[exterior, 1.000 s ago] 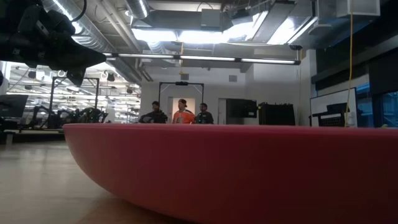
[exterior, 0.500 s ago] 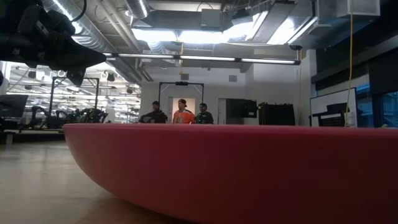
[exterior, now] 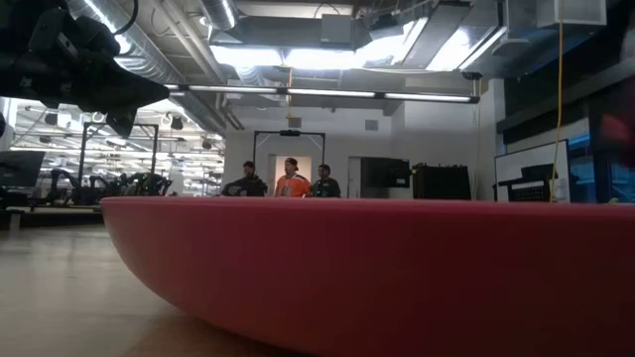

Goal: Pick and place plate/cup/fork/spoon on tray
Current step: Put the red glass on the top right of the blue tray

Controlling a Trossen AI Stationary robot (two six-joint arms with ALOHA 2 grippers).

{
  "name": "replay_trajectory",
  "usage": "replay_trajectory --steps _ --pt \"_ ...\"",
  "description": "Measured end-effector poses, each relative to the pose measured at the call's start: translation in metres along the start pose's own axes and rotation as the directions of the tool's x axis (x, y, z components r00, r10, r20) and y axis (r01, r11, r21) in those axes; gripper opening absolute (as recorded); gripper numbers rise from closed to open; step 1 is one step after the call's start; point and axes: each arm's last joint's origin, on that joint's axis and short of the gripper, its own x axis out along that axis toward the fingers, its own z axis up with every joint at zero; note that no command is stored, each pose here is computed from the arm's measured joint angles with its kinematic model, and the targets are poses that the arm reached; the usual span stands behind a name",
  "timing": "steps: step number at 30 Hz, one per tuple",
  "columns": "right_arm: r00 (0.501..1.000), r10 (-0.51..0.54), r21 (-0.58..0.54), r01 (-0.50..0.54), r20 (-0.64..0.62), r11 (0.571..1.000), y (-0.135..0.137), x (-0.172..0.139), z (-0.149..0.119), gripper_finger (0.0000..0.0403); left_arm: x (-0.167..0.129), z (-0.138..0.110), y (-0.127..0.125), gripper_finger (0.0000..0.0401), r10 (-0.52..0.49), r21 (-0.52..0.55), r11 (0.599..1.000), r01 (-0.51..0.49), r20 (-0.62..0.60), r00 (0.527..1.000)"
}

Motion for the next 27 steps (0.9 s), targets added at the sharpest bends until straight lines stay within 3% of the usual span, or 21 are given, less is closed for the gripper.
replay_trajectory --steps 5,15,21,27 --pt "0.993 0.019 0.000 -0.019 0.118 1.000 0.001 -0.008 0.036 0.0010 0.000 0.000 0.000 0.0000 0.000 0.000 1.000 0.000 0.000 1.000" --pt "0.978 -0.161 0.073 0.152 0.136 0.986 -0.021 0.033 0.118 0.0010 0.000 0.000 0.000 0.0000 0.000 0.000 1.000 0.000 0.000 1.000" --pt "0.963 -0.249 0.009 0.249 0.101 0.968 -0.049 0.051 0.166 0.0010 0.000 0.000 0.000 0.0000 0.000 0.000 1.000 0.000 0.000 1.000" --pt "0.964 -0.253 -0.085 0.259 0.077 0.962 -0.066 0.060 0.195 0.0012 0.000 0.000 0.000 0.0000 0.000 0.000 1.000 0.000 0.000 1.000"
